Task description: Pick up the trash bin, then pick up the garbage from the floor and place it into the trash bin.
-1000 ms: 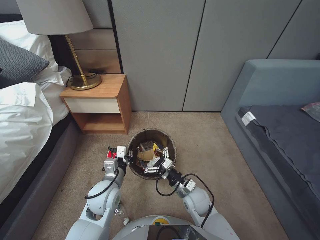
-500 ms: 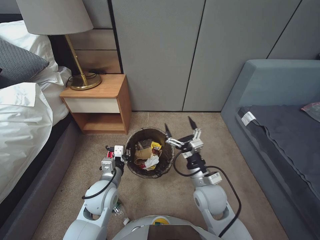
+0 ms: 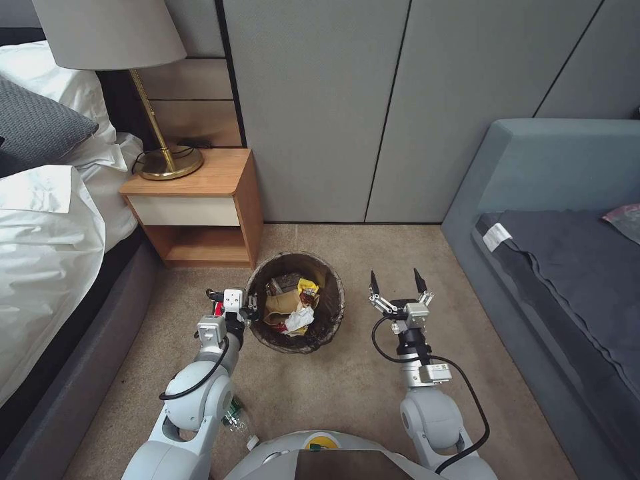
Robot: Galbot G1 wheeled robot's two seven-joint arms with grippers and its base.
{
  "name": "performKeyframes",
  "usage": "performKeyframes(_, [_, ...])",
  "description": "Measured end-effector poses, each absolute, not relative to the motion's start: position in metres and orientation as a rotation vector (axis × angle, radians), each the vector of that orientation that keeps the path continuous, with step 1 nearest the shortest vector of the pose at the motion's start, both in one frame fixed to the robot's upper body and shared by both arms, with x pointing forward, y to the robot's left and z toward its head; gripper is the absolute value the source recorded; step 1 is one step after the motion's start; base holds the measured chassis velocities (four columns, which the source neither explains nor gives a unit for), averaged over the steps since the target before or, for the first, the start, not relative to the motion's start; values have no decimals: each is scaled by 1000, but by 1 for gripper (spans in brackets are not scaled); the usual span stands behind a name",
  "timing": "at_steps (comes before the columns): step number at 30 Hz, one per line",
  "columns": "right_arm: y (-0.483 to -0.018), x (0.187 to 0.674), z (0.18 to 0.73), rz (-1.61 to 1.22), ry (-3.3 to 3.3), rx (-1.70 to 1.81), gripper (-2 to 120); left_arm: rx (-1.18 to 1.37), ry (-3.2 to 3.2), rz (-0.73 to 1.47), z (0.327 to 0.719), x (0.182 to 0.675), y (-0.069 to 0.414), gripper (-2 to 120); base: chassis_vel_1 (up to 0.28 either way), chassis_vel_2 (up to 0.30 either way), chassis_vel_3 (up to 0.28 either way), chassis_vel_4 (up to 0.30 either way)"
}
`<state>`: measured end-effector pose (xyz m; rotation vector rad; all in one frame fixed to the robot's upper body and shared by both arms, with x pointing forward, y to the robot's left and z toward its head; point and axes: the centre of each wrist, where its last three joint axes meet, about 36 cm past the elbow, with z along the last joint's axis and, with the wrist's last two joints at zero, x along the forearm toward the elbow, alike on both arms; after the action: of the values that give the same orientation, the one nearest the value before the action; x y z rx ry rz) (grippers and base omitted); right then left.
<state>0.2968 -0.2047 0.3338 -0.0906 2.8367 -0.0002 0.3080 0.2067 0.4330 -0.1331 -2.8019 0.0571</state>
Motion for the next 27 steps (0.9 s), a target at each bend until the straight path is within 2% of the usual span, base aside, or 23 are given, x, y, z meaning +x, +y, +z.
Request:
performKeyframes(14, [-209,302,329,-55,2829,-104,99,-137,-2803,60,434,308,206,3,12,15,12,12])
performKeyframes(27, [-209,305,330,-57,2824,-100,100,-136,-2805,63,434,308,208,3,101,92,93,107])
